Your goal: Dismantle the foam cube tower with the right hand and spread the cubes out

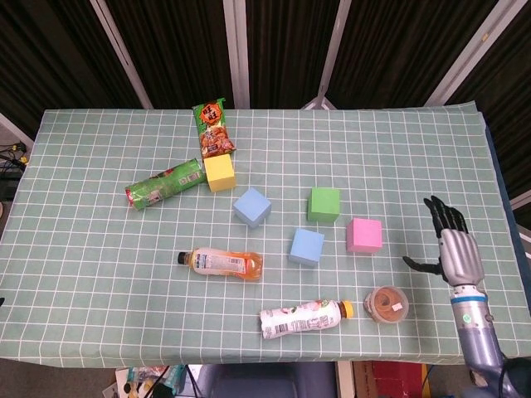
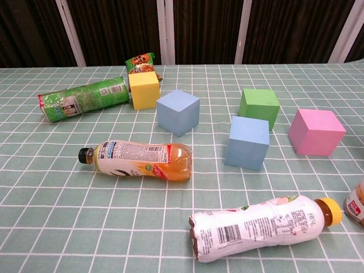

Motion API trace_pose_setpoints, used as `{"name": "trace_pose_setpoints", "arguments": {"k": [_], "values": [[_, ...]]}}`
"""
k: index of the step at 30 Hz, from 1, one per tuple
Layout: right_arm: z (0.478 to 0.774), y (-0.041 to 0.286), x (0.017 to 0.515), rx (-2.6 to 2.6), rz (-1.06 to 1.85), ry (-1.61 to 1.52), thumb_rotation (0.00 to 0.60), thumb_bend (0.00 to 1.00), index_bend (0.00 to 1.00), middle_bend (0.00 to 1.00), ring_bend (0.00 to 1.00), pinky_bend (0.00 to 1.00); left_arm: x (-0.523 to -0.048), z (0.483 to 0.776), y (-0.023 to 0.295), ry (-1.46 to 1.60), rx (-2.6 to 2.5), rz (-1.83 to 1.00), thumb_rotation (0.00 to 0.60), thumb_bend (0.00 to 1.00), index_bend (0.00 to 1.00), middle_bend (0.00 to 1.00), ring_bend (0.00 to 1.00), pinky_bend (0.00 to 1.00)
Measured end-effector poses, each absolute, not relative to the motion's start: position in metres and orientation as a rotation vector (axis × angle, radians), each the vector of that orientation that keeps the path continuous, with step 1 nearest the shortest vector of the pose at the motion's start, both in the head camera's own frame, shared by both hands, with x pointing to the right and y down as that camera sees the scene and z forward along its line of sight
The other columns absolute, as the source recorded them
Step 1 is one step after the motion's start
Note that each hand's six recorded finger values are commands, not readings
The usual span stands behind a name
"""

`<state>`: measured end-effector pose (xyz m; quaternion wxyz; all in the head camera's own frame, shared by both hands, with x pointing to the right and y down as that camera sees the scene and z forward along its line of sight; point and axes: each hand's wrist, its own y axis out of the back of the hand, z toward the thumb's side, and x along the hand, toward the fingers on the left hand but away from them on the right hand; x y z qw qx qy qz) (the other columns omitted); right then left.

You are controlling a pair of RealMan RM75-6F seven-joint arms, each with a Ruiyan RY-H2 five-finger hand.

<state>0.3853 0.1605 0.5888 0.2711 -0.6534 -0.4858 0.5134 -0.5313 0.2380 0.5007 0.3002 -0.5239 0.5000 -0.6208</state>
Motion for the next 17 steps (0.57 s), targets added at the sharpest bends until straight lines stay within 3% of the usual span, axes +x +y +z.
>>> {"name": "trace_pose_setpoints", "arguments": {"k": [8, 17], "values": [[0.574, 0.223, 0.405, -1.71, 1.327, -1.056, 0.6, 0.11, 0.0, 0.0, 0.0, 0.0, -0.532, 0.499, 0.238, 1.321, -1.383, -1.64, 0.6, 0.15, 0.2, 0.0, 0.0, 0.0], [0.564, 0.237, 0.41, -1.673, 1.378, -0.999, 0.6, 0.11, 0.0, 0.0, 0.0, 0.0, -0.529, 0.5, 0.238, 1.305, -1.396, -1.623, 0.6, 0.15, 0.2, 0.0, 0.0, 0.0]]}}
